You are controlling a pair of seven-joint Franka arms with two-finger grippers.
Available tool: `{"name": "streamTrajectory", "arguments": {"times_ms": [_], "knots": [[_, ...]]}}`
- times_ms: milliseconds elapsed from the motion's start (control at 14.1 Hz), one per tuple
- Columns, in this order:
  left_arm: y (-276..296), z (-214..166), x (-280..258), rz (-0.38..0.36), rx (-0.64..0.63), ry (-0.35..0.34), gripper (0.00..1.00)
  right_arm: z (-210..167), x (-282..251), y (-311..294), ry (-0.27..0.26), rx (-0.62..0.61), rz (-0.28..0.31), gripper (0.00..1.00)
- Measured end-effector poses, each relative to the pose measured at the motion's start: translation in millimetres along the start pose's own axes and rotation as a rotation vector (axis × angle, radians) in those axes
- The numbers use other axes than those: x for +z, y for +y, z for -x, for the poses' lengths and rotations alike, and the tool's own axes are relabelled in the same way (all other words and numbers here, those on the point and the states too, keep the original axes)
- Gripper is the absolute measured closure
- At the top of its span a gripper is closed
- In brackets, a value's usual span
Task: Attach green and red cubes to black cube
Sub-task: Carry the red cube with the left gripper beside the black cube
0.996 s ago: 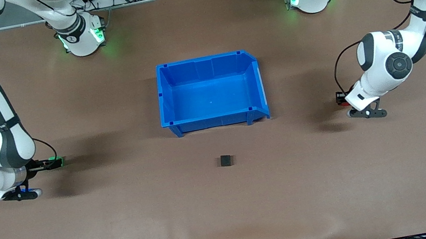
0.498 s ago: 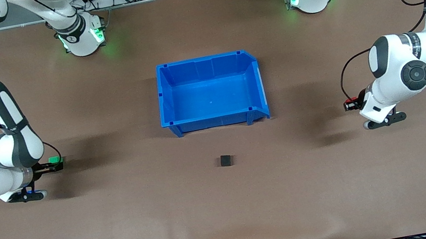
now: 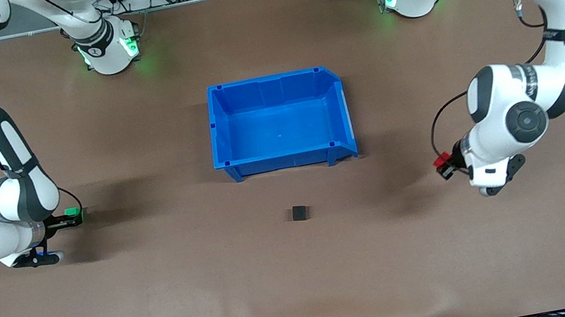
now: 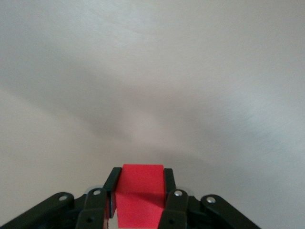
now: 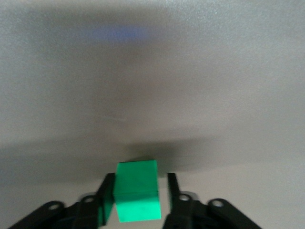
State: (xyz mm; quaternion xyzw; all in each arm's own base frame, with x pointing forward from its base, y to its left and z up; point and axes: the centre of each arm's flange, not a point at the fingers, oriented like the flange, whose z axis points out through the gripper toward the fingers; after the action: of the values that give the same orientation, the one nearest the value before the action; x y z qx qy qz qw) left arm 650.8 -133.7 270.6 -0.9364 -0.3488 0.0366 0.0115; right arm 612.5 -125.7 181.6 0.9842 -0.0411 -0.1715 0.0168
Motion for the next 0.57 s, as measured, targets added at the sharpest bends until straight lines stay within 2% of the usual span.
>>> {"name": "streamTrajectory", "arguments": {"times_ms": [71,142,356,569], "knots": [[16,3,2,0.013,-0.078,0.002,0.60,0,1,0,-0.001,0.000,0.000,0.53],[31,6,6,0.023,-0.154,0.001,0.60,0,1,-1,-0.002,0.001,-0.001,0.61],[69,15,17,0.056,-0.416,-0.023,0.60,0,0,-1,-0.005,0.007,-0.003,0.61],[101,36,28,0.081,-0.621,-0.059,0.60,0,-9,-2,-0.030,0.038,-0.007,0.61]]}}
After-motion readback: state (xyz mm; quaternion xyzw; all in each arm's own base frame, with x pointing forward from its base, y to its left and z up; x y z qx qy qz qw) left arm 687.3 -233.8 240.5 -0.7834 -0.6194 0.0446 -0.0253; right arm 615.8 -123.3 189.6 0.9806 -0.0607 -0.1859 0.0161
